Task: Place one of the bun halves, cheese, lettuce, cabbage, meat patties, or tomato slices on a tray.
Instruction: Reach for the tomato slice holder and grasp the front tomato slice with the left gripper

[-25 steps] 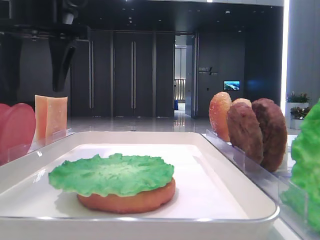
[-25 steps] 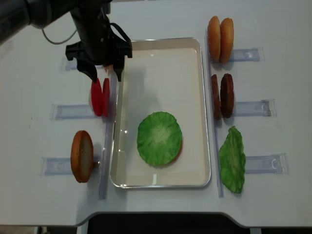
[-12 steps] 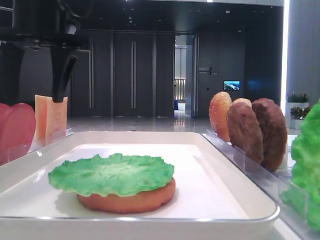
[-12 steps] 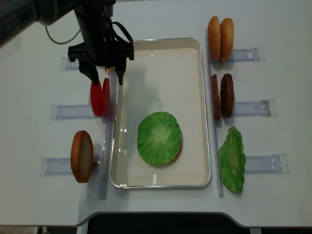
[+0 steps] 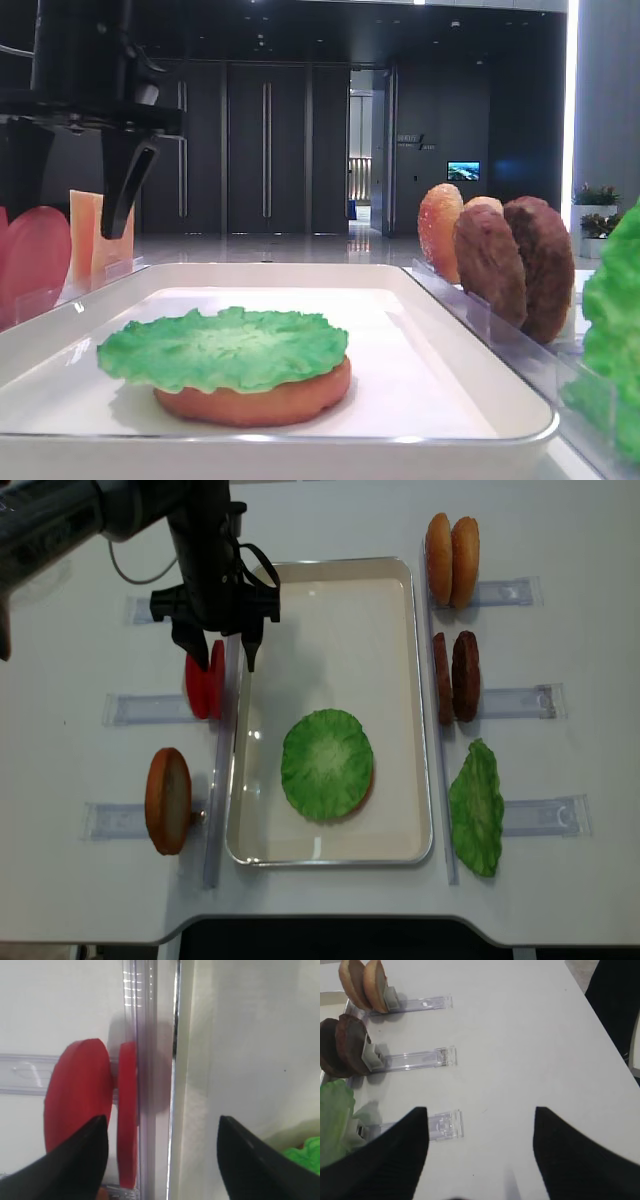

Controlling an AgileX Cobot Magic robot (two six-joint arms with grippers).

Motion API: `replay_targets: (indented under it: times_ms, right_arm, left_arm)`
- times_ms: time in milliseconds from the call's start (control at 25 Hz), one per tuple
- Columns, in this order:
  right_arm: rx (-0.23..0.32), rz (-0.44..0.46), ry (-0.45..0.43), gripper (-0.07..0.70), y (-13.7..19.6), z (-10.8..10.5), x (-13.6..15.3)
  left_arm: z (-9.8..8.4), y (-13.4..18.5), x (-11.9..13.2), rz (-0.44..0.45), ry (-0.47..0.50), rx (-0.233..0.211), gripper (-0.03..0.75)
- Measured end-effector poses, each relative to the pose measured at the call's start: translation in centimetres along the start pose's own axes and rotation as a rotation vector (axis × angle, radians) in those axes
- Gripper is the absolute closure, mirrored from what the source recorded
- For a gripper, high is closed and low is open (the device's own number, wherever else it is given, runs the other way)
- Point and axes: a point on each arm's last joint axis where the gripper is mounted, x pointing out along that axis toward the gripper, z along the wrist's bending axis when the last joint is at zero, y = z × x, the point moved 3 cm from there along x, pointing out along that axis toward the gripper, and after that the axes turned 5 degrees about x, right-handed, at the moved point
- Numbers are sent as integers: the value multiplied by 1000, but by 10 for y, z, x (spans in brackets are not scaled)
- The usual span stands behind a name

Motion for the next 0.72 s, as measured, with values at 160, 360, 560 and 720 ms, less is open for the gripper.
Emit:
replay_targets:
  times_ms: [160, 360, 560, 720]
  right_arm:
    - [0, 0, 0, 197, 0, 0, 0]
    - [0, 0, 0, 197, 0, 0, 0]
    - [0, 0, 0, 197, 0, 0, 0]
    - [0, 0, 0, 197, 0, 0, 0]
  left_arm:
    - [0, 0, 1, 3, -1, 7, 218]
    - [0, 0, 1, 3, -1, 30, 322]
    - [0, 0, 1, 3, -3, 36, 428]
    - [0, 0, 1, 3, -3, 39, 513]
